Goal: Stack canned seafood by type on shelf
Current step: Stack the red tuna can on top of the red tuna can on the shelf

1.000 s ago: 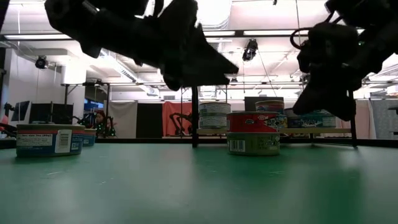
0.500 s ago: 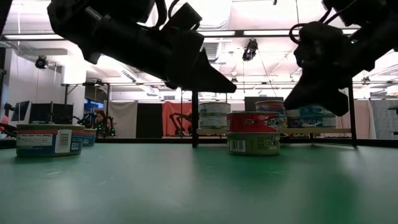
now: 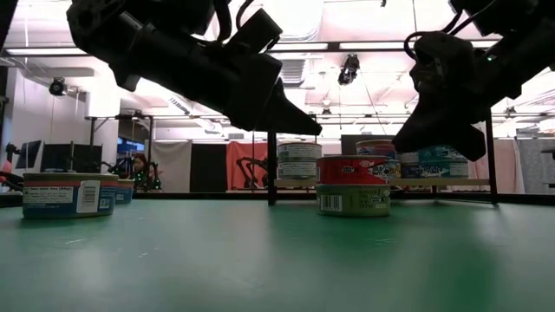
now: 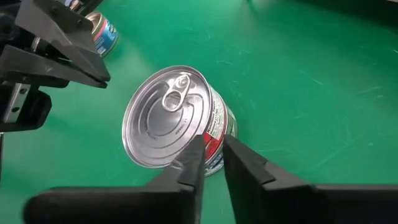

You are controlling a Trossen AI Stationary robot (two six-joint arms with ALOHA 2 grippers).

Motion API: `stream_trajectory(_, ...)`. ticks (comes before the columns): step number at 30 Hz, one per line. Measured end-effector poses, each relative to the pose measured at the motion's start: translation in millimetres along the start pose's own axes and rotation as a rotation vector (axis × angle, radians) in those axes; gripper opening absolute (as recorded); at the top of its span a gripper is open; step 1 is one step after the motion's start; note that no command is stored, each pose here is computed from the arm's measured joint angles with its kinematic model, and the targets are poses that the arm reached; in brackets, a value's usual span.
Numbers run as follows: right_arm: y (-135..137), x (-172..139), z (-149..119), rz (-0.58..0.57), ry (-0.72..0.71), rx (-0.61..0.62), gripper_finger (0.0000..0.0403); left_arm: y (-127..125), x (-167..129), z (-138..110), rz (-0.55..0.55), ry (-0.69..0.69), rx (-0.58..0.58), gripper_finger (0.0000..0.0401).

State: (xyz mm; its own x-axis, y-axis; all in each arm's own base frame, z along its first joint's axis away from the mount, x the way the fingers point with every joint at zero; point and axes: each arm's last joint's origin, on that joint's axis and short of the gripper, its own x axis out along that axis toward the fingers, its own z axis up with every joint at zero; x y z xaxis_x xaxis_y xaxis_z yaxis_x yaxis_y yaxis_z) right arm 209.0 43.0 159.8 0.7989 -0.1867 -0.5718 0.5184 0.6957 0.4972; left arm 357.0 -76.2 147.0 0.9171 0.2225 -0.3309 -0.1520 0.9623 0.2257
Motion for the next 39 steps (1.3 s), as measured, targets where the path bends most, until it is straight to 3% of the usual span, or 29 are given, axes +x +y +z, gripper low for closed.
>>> stream_trajectory(10, 1.4, 0.1, 1.0, 0.014, -0.011, 0.007, 0.0157, 0.1, 0.0, 0.9, 0.000, -0.009, -0.034, 0.0000)
stream_trajectory(16, 1.6, 0.1, 0.9, 0.015, -0.011, 0.007, 0.0207, 0.2, -0.1, 2.1, 0.001, -0.021, -0.045, 0.0000)
stream_trajectory(28, 0.7, 0.1, -0.1, 0.011, -0.009, -0.001, 0.0247, -1.1, 2.3, 0.4, 0.001, -0.039, -0.090, 0.0000)
stream_trajectory(39, 0.7, 0.1, -0.3, 0.013, -0.009, 0.001, 0.0261, -9.3, 17.7, -20.5, 0.013, -0.064, -0.080, 0.0000)
